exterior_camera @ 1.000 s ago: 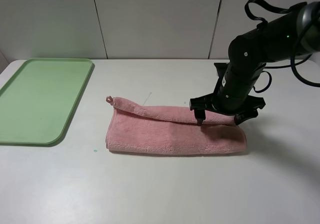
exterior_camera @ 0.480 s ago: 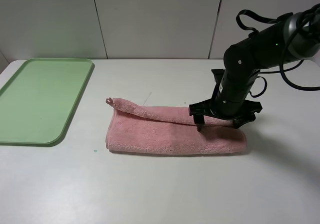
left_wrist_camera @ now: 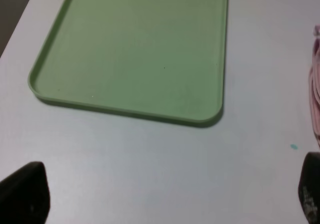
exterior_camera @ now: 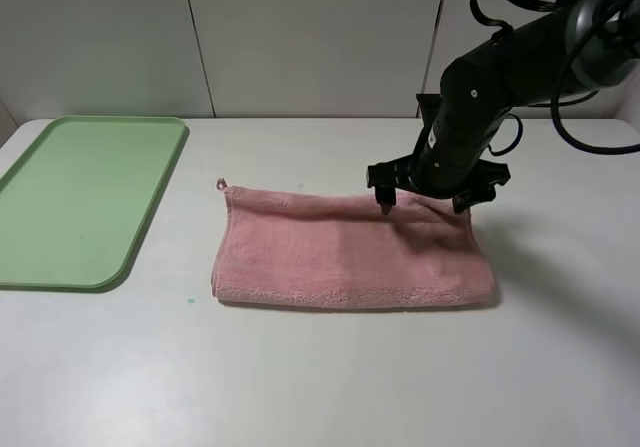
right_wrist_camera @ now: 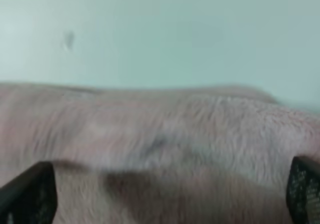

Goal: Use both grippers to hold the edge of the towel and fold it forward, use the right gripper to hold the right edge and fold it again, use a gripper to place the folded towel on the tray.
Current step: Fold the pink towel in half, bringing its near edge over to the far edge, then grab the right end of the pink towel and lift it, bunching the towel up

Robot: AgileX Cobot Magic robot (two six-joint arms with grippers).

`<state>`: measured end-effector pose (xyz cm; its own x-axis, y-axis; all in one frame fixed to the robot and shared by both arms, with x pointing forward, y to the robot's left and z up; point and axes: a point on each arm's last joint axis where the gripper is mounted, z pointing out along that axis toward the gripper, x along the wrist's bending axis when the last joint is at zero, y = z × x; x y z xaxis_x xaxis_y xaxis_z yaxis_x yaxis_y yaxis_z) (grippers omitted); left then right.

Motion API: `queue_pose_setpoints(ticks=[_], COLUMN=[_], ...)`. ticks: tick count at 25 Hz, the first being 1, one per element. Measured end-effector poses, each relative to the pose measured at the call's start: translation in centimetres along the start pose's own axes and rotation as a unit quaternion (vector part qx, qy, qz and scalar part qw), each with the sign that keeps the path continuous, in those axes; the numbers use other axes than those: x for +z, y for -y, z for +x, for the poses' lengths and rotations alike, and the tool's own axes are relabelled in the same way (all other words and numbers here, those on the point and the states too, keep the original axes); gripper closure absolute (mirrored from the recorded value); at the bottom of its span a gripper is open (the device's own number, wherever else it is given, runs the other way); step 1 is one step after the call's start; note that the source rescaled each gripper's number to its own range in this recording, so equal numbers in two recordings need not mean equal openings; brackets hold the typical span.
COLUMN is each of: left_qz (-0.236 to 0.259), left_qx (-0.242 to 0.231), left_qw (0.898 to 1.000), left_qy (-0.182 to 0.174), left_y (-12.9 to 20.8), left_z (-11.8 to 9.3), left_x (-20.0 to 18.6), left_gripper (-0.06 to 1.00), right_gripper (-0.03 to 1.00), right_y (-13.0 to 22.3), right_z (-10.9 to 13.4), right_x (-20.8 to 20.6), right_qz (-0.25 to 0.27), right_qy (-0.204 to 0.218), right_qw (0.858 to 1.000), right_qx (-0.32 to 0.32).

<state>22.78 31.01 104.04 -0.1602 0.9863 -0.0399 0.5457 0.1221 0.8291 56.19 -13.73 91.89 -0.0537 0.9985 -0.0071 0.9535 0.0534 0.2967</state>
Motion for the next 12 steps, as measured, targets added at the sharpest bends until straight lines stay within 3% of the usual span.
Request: queue_pose_setpoints(ticks=[5,12], left_qz=[0.000,0.000], left_qx=[0.000,0.000], left_qw=[1.000,1.000], left_qy=[0.000,0.000], left_y=[0.0,0.0], left_z=[0.0,0.0], left_x=[0.0,0.0], left_gripper=[-0.05,-0.05], right_gripper=[-0.03,-0.03], right_y=[-1.0,-0.2], right_z=[-0.6,-2.5], right_x=[-0.6,-0.4], right_qz=[0.002,0.071], right_qy=[0.015,0.035], right_qw=[1.000,0.997], right_qx=[0.007,-0.009])
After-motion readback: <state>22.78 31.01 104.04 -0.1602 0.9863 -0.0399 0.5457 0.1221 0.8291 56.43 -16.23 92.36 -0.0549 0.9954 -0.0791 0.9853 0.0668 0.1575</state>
